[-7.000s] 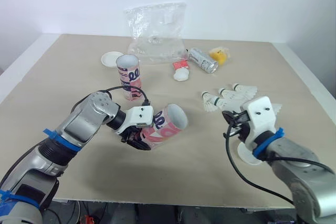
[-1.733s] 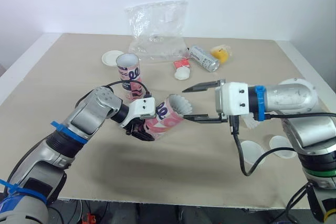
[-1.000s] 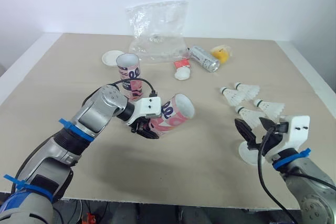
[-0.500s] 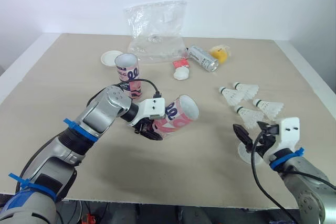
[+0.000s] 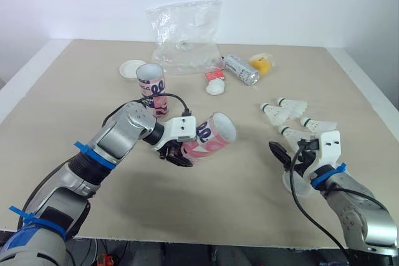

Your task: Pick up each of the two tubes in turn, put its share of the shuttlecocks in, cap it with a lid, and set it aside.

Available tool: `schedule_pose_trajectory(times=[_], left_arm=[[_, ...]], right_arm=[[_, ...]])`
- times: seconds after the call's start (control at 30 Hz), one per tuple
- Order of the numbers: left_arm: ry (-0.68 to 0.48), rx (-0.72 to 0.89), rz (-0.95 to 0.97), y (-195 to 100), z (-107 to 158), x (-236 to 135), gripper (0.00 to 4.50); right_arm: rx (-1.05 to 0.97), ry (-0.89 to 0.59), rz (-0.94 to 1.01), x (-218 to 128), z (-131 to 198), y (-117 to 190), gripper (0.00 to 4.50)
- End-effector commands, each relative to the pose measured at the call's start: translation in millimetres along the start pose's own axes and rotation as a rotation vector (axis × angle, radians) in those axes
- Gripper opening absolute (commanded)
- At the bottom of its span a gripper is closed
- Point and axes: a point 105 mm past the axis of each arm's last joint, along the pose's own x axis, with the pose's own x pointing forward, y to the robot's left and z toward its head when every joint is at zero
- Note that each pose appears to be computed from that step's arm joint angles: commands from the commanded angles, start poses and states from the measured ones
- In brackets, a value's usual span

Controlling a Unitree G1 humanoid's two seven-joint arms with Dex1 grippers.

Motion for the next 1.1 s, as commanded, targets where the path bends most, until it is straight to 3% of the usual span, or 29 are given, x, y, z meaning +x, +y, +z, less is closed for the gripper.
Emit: schedule_pose_trajectory(times=[0.03, 0.3, 0.37, 0.53, 0.67, 0.93, 1.1], left_arm=[[-0.013, 0.015, 0.023, 1.0, 5.2, -5.0, 2.9], [-0.012, 0.008, 0.032, 1.9, 3.8, -4.8, 2.9], [-0.012, 0.007, 0.034, 1.7, 3.3, -4.8, 2.9], [-0.01, 0.005, 0.039, 2.6, 2.3, -5.3, 2.9], [-0.01, 0.005, 0.043, 3.7, 2.6, -5.5, 2.9], [-0.008, 0.005, 0.047, 4.4, 1.9, -6.0, 2.9], [-0.007, 0.005, 0.05, 5.7, 1.7, -6.7, 2.9]], right_arm=[[-0.019, -0.036, 0.013, 7.0, 12.1, 0.0, 4.48], [-0.03, -0.024, -0.014, 12.3, 12.9, -6.2, 4.48], [-0.025, -0.025, -0.018, 12.5, 12.7, -7.0, 3.95], [-0.026, -0.027, -0.039, 14.6, 13.3, -11.1, 1.94], [-0.028, -0.021, -0.045, 16.2, 12.4, -12.0, 0.09], [-0.037, -0.025, -0.048, 15.8, 13.2, -10.7, 0.09], [-0.176, -0.068, 0.02, 2.0, 45.4, 0.0, 0.09]])
